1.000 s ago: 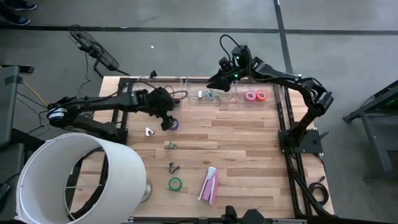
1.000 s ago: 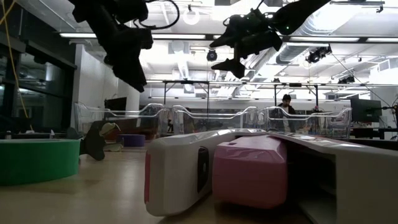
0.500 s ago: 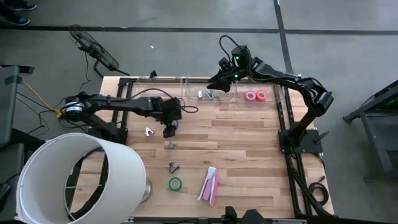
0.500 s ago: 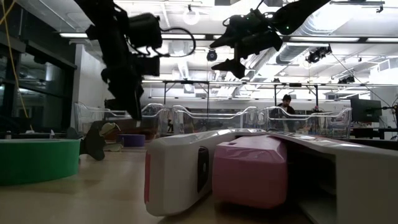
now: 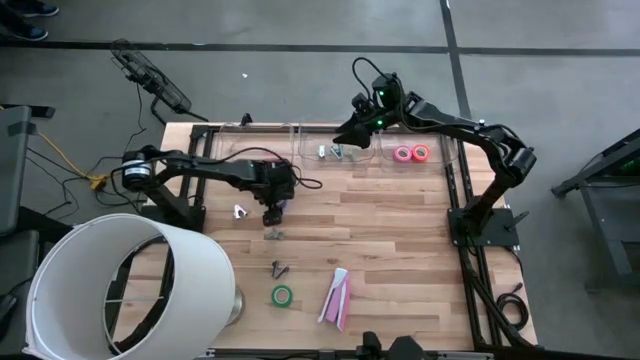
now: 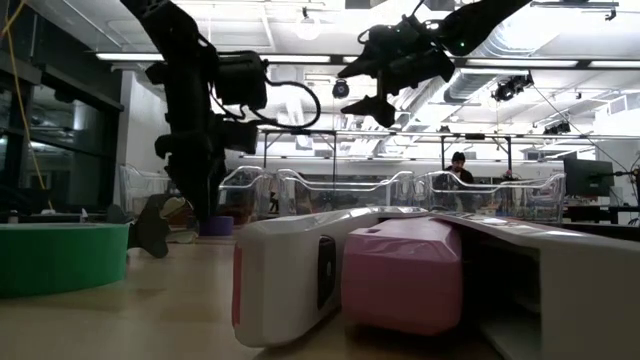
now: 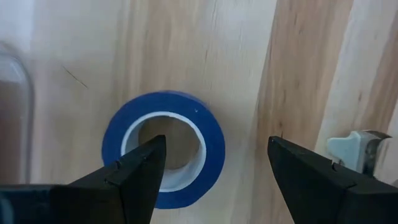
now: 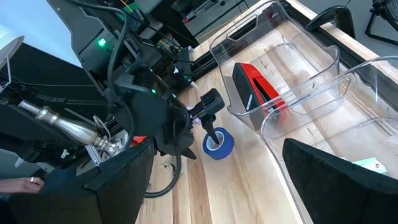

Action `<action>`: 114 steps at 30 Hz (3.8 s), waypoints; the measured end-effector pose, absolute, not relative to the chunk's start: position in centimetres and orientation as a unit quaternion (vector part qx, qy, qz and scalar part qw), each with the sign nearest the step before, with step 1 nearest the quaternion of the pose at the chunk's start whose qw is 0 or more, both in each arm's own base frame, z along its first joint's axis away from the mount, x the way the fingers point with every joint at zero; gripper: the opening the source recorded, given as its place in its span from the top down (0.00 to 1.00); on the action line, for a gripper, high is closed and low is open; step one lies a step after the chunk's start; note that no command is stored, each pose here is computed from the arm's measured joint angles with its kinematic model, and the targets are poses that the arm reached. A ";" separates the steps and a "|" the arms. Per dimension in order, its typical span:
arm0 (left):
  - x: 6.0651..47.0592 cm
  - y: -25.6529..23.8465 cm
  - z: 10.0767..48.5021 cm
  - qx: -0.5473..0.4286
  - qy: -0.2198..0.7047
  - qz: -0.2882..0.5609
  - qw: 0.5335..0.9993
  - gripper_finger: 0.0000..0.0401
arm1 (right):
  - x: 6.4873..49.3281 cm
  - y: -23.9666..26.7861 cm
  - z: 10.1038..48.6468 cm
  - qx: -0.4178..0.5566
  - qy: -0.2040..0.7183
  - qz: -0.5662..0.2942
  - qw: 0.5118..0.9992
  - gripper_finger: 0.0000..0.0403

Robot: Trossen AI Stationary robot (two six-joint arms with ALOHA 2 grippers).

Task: Pick and place Stapler, Stapler remover, tape
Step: Put the violet tape into the right transparent bin

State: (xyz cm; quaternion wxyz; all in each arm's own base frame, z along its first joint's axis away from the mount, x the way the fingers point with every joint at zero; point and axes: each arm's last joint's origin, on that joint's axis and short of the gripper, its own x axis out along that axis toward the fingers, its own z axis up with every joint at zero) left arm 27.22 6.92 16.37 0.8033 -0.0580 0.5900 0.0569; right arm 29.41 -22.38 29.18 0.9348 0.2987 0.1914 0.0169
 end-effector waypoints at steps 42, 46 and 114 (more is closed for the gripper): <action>26.9 6.2 15.5 -0.023 0.607 0.060 0.792 0.72 | 29.4 -22.5 29.1 0.298 0.193 0.000 0.935 0.14; 26.7 6.2 15.2 -0.026 0.612 0.070 0.788 0.74 | 29.4 -22.4 29.1 0.300 0.195 -0.001 0.934 0.14; 31.3 8.2 40.0 -0.061 -0.135 -0.096 0.984 0.91 | 24.8 -12.5 41.0 0.026 -0.012 0.007 1.000 0.14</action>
